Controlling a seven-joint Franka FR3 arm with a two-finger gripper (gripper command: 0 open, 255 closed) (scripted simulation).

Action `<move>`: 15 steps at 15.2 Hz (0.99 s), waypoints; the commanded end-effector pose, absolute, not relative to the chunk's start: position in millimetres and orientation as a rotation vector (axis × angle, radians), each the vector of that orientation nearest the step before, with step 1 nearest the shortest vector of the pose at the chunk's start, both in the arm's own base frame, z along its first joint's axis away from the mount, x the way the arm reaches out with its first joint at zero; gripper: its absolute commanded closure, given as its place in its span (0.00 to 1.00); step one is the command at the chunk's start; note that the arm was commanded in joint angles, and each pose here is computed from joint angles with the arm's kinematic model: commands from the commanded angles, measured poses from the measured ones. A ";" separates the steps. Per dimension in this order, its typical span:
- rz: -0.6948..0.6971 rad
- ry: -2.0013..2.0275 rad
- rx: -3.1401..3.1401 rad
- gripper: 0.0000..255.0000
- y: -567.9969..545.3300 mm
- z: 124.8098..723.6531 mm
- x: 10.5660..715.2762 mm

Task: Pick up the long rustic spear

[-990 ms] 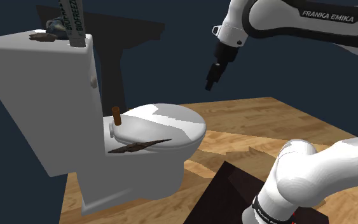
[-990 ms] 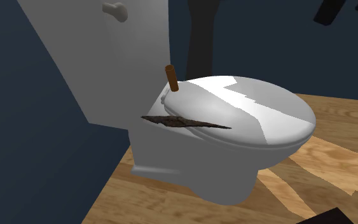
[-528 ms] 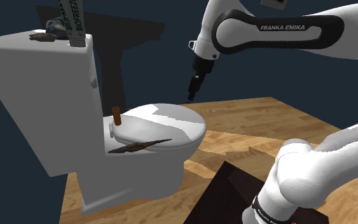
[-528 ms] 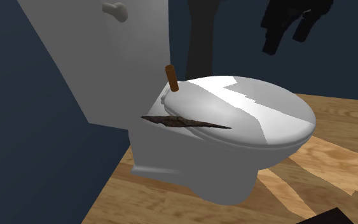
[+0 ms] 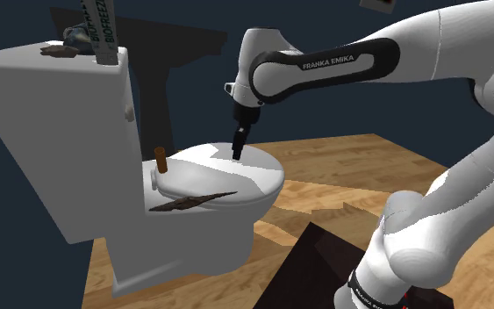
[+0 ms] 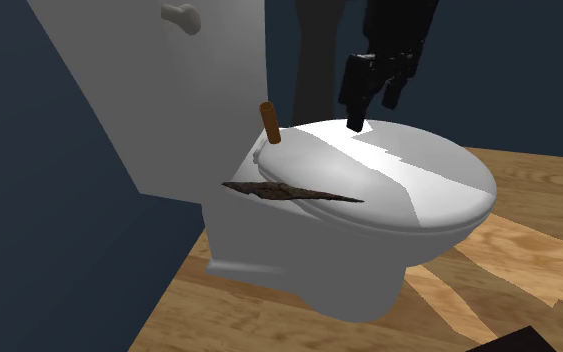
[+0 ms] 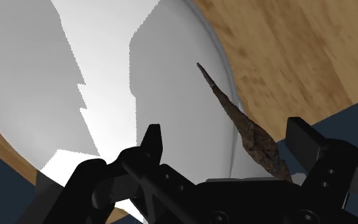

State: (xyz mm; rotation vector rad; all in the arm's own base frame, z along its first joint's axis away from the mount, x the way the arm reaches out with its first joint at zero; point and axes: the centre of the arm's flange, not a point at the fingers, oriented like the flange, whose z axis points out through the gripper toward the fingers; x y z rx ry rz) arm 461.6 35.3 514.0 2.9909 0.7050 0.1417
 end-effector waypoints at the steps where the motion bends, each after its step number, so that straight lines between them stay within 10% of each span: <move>1: 0.119 0.774 2.980 0.00 48.6 497.0 478.3; 15: -0.034 1.202 2.872 0.00 141.6 369.3 557.9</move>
